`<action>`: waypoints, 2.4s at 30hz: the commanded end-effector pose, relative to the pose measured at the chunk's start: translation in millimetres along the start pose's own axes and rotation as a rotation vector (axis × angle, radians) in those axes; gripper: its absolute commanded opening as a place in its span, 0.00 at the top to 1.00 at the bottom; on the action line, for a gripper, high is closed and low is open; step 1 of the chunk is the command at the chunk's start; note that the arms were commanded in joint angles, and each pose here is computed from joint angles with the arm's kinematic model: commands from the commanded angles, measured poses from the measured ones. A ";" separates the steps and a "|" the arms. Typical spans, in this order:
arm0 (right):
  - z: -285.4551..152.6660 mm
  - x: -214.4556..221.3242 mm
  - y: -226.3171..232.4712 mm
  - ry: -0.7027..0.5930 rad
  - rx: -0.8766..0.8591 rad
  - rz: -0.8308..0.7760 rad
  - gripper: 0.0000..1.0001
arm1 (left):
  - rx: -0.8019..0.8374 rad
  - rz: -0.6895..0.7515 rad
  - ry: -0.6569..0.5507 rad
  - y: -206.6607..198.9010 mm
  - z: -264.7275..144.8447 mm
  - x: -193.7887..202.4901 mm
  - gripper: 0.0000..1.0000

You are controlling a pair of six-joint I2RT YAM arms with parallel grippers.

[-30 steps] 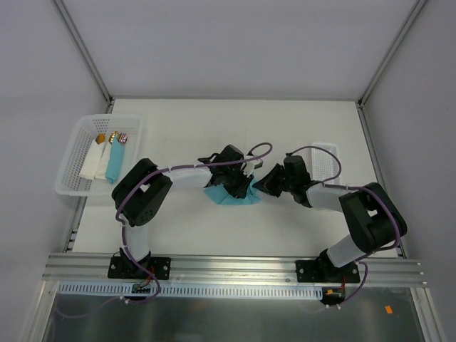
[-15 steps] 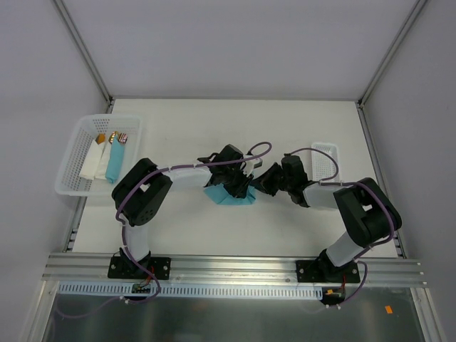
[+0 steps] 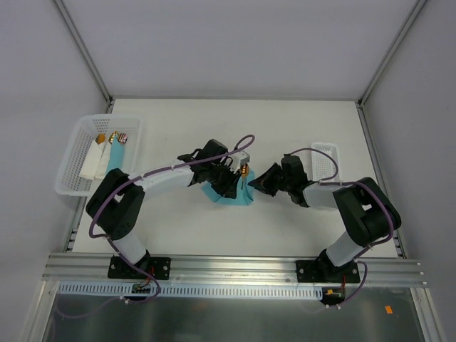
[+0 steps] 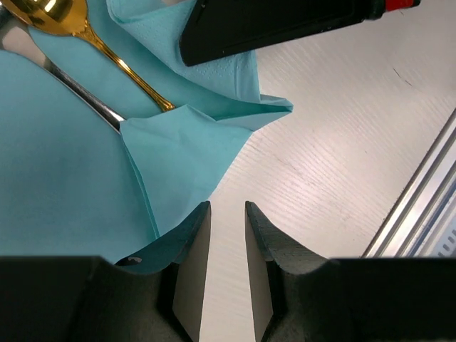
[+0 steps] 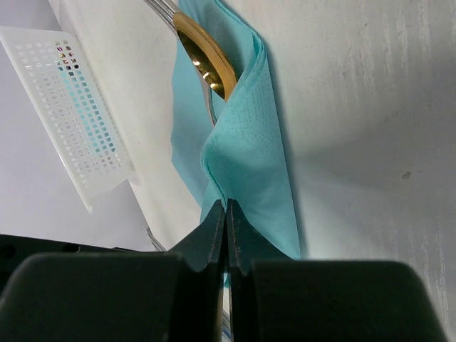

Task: Place the utensils on the paper napkin and roll it up

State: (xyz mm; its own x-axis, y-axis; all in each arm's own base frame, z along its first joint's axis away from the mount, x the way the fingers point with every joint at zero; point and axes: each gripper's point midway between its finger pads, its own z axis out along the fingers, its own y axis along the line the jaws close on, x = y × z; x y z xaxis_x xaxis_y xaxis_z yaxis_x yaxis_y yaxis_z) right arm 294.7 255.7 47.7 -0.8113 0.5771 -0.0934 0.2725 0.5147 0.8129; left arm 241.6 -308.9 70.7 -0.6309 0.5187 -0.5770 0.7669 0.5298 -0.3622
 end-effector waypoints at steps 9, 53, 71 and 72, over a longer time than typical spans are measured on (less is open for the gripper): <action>-1.5 -6.0 22.2 -0.013 -0.051 -0.045 1.00 | 0.069 -0.190 0.084 14.4 13.7 18.5 0.75; 46.5 11.3 53.9 0.030 -0.152 0.143 1.00 | 0.095 -0.344 0.158 34.8 42.0 35.2 0.80; 50.8 27.0 -0.8 0.062 -0.028 0.181 0.58 | 0.134 -0.307 0.075 15.9 11.9 13.9 0.75; 51.6 27.3 -1.7 0.064 -0.025 0.184 0.58 | 0.145 -0.291 0.052 9.5 3.4 8.4 0.74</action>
State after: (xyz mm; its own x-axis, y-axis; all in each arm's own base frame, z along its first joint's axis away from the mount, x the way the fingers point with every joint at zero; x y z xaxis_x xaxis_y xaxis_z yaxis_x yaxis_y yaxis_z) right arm 308.3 309.2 35.6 -0.7866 0.6120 0.0817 0.3648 0.3540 0.8612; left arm 249.4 -303.2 27.3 -0.8458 0.4102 -0.3410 0.5319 0.6006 -0.5969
